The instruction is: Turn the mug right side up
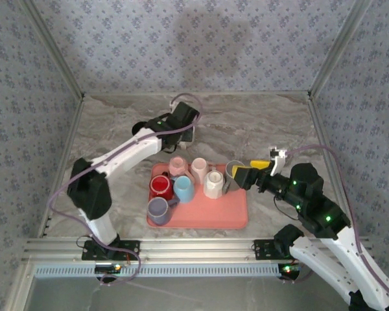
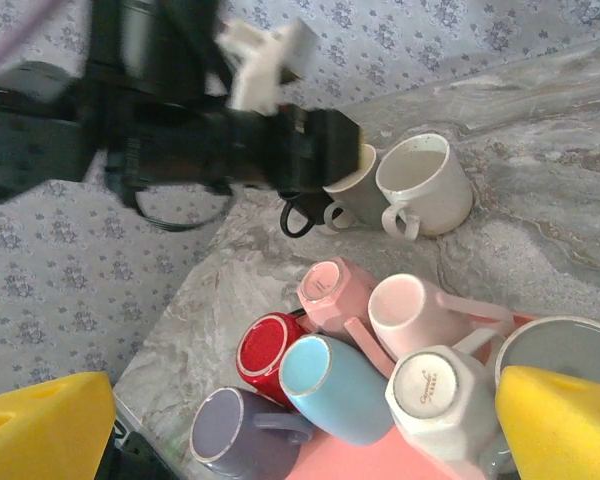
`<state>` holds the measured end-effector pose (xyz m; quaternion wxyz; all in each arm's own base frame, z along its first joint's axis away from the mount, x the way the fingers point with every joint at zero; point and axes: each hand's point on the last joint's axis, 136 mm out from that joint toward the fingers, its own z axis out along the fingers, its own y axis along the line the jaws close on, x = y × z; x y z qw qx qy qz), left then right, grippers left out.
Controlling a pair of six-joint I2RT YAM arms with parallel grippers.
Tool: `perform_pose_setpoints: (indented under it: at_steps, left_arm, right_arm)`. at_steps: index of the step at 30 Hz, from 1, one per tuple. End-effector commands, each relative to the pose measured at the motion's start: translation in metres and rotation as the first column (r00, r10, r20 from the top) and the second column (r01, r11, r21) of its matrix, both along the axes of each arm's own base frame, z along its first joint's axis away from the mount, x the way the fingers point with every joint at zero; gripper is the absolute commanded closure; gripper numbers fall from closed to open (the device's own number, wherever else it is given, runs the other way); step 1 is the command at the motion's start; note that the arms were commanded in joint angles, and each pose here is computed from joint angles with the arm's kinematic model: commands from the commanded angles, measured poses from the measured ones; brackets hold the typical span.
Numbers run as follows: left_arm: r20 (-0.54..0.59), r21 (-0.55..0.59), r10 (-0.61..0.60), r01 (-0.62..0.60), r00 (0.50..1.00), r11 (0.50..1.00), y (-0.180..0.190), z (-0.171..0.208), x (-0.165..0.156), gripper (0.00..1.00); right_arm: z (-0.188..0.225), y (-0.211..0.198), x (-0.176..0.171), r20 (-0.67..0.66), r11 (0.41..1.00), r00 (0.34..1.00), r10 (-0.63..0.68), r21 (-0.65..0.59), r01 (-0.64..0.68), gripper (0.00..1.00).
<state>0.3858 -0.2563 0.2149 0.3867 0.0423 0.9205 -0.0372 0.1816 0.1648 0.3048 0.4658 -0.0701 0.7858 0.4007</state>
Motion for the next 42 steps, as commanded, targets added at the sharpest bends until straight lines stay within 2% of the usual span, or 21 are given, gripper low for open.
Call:
perform_pose_setpoints:
  at_steps: [1,3,7,9,12,16,21,24,27,30,34,39,42]
  left_arm:
    - [0.055,-0.013,-0.054,0.055,0.997,0.998,0.014,0.036,-0.026,0.49]
    - [0.067,-0.051,-0.116,0.120,0.991,0.991,0.019,0.047,-0.046,0.49]
    - [0.103,-0.105,-0.137,0.148,0.985,0.983,0.047,0.059,-0.085,0.49]
    - [0.107,-0.089,-0.125,0.135,0.986,0.987,0.066,0.061,-0.101,0.48]
    - [0.127,-0.033,-0.092,0.097,0.988,0.995,0.099,0.062,-0.120,0.48]
    - [0.217,0.020,-0.021,0.017,0.976,1.000,0.139,0.067,-0.135,0.48]
    - [0.363,0.010,0.073,-0.082,0.929,0.997,0.174,0.081,-0.144,0.47]
    - [0.392,0.005,0.089,-0.099,0.916,0.995,0.180,0.085,-0.146,0.47]
    - [0.395,0.004,0.088,-0.098,0.914,0.995,0.181,0.082,-0.146,0.47]
    - [0.416,0.002,0.118,-0.131,0.901,0.991,0.190,0.089,-0.149,0.47]
    - [0.469,-0.049,0.167,-0.163,0.867,0.985,0.204,0.100,-0.157,0.47]
    - [0.489,-0.071,0.176,-0.162,0.854,0.984,0.208,0.102,-0.161,0.47]
    - [0.487,-0.067,0.168,-0.155,0.857,0.986,0.207,0.102,-0.160,0.47]
  right_arm:
    - [0.007,-0.002,-0.007,0.024,1.000,0.999,0.023,-0.022,-0.022,0.00]
    - [0.001,-0.001,-0.008,0.006,0.998,0.999,0.035,-0.050,-0.035,0.00]
    - [-0.018,0.010,0.000,-0.088,0.985,0.994,0.062,-0.155,-0.075,0.00]
    - [-0.032,0.019,0.003,-0.149,0.967,0.986,0.075,-0.230,-0.108,0.00]
    - [-0.045,0.049,-0.002,-0.154,0.898,0.975,0.160,-0.387,-0.208,0.00]
    - [-0.073,0.103,-0.014,-0.168,0.719,0.924,0.343,-0.587,-0.373,0.00]
    - [-0.110,0.162,-0.037,-0.198,0.444,0.780,0.593,-0.728,-0.522,0.02]
    - [-0.104,0.190,-0.044,-0.167,0.384,0.687,0.707,-0.725,-0.571,0.00]
    - [-0.110,0.211,-0.055,-0.199,0.326,0.604,0.772,-0.691,-0.645,0.00]
    - [-0.126,0.222,-0.057,-0.238,0.219,0.551,0.800,-0.739,-0.637,0.00]
    - [-0.148,0.229,-0.059,-0.250,0.129,0.487,0.836,-0.774,-0.620,0.00]
    - [-0.161,0.237,-0.068,-0.187,0.102,0.384,0.904,-0.778,-0.619,0.00]
    - [-0.164,0.244,-0.064,-0.172,0.085,0.359,0.918,-0.796,-0.599,0.00]
